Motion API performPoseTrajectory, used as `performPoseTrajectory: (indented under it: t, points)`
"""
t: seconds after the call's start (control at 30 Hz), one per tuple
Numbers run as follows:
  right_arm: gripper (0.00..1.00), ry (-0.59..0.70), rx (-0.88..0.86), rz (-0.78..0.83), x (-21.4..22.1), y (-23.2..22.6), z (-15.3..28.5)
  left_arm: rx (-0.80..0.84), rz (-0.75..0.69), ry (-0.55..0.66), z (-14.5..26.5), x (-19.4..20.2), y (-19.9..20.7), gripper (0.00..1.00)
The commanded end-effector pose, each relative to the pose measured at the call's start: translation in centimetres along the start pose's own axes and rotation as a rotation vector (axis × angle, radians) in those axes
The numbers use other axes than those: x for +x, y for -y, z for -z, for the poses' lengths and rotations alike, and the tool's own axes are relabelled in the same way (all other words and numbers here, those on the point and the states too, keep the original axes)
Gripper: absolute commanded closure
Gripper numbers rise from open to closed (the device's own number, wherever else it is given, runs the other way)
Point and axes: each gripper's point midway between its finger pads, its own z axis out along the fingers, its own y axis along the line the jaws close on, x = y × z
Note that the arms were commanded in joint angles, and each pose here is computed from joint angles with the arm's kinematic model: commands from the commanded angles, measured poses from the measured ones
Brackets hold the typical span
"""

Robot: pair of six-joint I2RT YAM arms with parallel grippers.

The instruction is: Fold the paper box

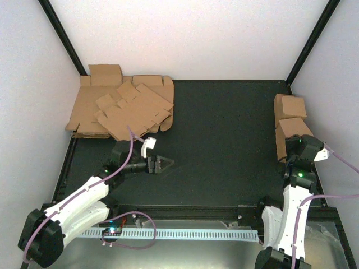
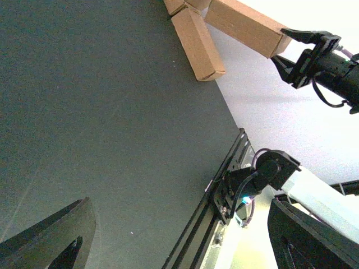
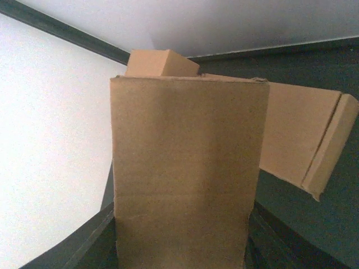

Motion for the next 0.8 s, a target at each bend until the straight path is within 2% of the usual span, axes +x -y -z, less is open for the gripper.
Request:
performPoseTrajectory:
  t: [0.0,0.4,0.77]
  points:
    - [0.71,0.038,-0.093,-0.019,-1.1,-1.6,-0.8,0.034,-0.044,0.0,-0.1,-0.3,0.8,0.13]
    - [0.71,0.032,-0.143,-0.131,-1.0,0.8,-4.7,0.034,-0.035,-0.008,-0.3,-0.3,0.6,0.13]
    - [0.68,0.015,-0.116,-0.148,-0.6,2.3,-6.1,0.041,-0.026,-0.017,-0.6,-0.3,0.6,0.13]
